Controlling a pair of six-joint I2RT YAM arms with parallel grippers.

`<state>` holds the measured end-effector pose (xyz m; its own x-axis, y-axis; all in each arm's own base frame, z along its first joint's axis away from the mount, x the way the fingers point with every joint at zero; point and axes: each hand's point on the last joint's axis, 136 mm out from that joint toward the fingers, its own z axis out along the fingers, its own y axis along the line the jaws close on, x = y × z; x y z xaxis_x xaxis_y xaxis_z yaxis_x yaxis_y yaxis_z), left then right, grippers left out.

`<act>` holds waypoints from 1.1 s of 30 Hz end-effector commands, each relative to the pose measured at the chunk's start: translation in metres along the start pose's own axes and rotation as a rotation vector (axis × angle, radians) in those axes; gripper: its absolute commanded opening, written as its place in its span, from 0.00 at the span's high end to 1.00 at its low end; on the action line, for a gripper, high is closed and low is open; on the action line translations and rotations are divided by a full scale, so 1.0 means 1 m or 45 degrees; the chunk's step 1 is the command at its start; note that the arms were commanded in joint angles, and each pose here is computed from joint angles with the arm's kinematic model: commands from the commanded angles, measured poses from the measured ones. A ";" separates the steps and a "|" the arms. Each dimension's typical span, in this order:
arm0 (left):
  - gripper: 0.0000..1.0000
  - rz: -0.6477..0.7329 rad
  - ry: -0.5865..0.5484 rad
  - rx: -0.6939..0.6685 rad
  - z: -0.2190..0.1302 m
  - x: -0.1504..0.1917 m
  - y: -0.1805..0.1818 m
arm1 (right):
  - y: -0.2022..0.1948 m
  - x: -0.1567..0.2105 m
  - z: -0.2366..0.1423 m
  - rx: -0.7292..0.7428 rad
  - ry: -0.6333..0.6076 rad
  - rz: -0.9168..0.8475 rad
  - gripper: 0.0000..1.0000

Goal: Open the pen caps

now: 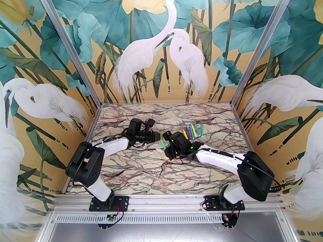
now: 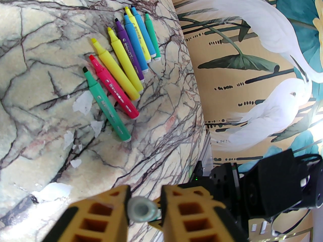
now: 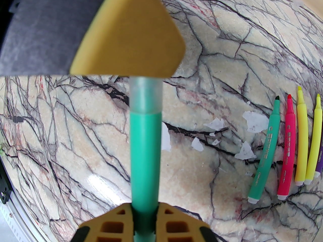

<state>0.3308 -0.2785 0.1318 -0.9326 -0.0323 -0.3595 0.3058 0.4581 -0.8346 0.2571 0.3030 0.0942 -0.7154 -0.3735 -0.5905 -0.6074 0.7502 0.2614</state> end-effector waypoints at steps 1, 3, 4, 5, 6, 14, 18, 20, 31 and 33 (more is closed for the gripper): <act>0.82 0.037 0.015 0.059 0.004 -0.003 -0.012 | 0.000 -0.013 -0.008 0.008 -0.064 -0.020 0.91; 0.86 0.041 0.012 0.065 0.003 -0.005 -0.014 | -0.001 -0.013 -0.008 0.017 -0.060 -0.016 0.84; 0.87 0.043 0.013 0.070 0.003 -0.005 -0.015 | -0.003 -0.012 -0.006 0.024 -0.052 -0.011 0.80; 0.88 0.047 0.011 0.073 0.003 -0.005 -0.016 | -0.004 -0.010 -0.004 0.029 -0.039 -0.004 0.74; 0.90 0.047 0.009 0.075 0.002 -0.006 -0.017 | -0.006 -0.010 -0.003 0.032 -0.030 0.002 0.70; 0.92 0.048 0.014 0.108 0.000 -0.008 -0.027 | -0.008 -0.013 0.014 0.017 -0.022 0.018 0.61; 0.93 0.044 0.013 0.149 -0.001 -0.010 -0.034 | -0.009 -0.018 0.018 0.011 -0.038 0.024 0.63; 0.93 0.043 0.013 0.151 -0.001 -0.011 -0.035 | -0.008 -0.021 0.018 0.003 -0.051 0.024 0.66; 1.00 0.019 -0.046 0.042 0.000 -0.023 -0.022 | -0.011 -0.005 0.015 0.005 -0.003 0.007 0.95; 1.00 0.014 -0.069 0.011 -0.002 -0.029 -0.020 | -0.011 0.005 0.016 0.001 0.026 0.004 0.98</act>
<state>0.3375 -0.2863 0.1518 -0.9305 -0.0405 -0.3641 0.3149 0.4195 -0.8514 0.2755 0.3108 0.0833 -0.7124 -0.3599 -0.6024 -0.6040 0.7516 0.2652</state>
